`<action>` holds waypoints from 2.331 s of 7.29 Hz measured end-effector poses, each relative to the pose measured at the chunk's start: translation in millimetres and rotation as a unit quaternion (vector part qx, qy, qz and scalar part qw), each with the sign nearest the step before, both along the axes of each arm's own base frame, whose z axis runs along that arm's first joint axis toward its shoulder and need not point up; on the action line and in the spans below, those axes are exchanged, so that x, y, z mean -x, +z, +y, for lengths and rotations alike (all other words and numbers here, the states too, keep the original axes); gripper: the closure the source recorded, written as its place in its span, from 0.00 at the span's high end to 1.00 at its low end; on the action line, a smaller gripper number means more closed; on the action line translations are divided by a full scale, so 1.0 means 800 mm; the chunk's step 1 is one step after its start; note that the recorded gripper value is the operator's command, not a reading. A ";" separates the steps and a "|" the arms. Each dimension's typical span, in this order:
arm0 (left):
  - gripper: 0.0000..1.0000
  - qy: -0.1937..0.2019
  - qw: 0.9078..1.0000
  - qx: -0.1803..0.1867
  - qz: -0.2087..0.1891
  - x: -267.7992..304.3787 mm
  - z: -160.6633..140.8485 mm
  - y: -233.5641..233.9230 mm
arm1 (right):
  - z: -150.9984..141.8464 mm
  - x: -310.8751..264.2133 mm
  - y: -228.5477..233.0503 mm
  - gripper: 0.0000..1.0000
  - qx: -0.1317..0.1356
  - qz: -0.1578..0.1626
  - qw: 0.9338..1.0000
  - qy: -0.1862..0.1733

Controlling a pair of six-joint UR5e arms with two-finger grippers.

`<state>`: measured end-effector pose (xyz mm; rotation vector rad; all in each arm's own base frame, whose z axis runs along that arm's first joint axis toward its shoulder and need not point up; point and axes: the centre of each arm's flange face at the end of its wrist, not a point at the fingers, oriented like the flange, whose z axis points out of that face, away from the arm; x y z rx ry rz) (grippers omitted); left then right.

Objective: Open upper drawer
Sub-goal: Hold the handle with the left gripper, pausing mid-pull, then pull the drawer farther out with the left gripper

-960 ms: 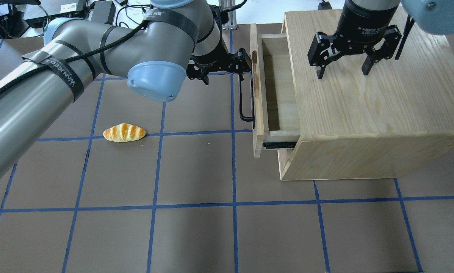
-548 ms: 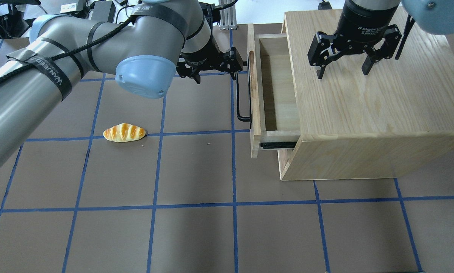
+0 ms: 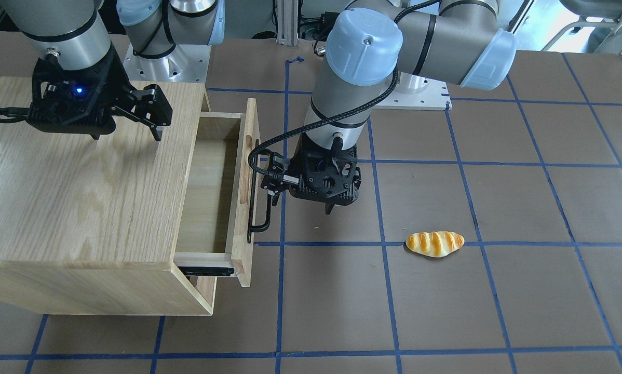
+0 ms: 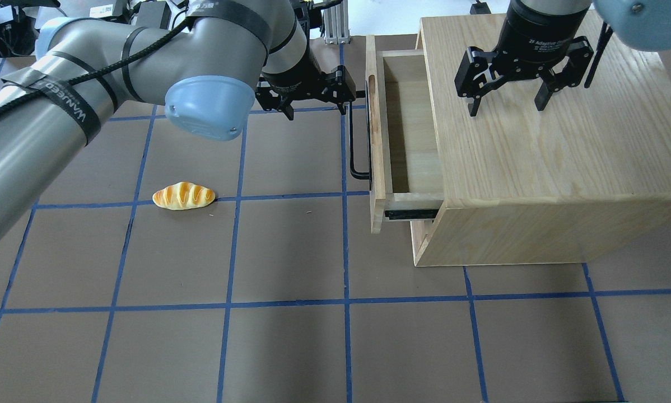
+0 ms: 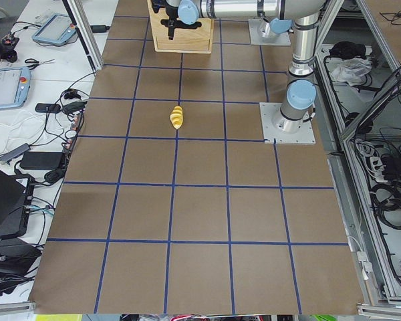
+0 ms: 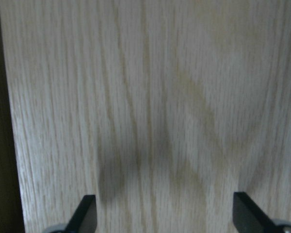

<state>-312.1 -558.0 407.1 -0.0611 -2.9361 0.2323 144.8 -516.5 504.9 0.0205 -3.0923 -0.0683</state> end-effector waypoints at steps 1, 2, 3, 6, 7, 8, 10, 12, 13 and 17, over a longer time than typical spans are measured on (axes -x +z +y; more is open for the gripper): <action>1.00 0.005 1.000 -0.005 0.006 0.003 -0.001 -0.005 | 0.000 0.000 0.000 1.00 0.000 0.000 1.000 0.000; 1.00 0.007 1.000 -0.008 0.010 0.005 -0.002 -0.009 | 0.000 0.000 0.000 1.00 0.000 0.000 1.000 0.000; 1.00 0.008 1.000 -0.009 0.011 0.006 -0.003 -0.011 | 0.000 0.000 0.000 1.00 0.000 0.000 1.000 0.000; 1.00 0.005 1.000 -0.012 0.027 0.011 -0.002 -0.009 | 0.000 0.000 0.000 1.00 0.000 0.000 1.000 0.000; 1.00 0.003 0.999 -0.010 0.032 0.012 -0.002 -0.006 | 0.000 0.000 0.000 1.00 0.000 0.000 1.000 0.000; 1.00 0.002 0.999 -0.010 0.034 0.012 -0.002 -0.005 | 0.000 0.000 0.000 1.00 0.000 0.000 1.000 0.000; 1.00 -0.001 0.999 -0.013 0.031 0.012 -0.002 -0.011 | 0.000 0.000 0.000 1.00 0.000 0.000 1.000 0.000; 1.00 -0.003 0.999 -0.016 0.028 0.011 -0.003 -0.017 | 0.000 0.000 0.000 1.00 0.000 0.000 1.000 0.000; 1.00 -0.003 0.999 -0.018 0.027 0.012 -0.004 -0.021 | 0.000 0.000 0.000 1.00 0.000 0.000 1.000 0.000; 1.00 0.001 1.000 -0.011 0.005 0.005 -0.008 -0.022 | 0.000 0.000 0.000 1.00 0.000 0.000 1.000 0.000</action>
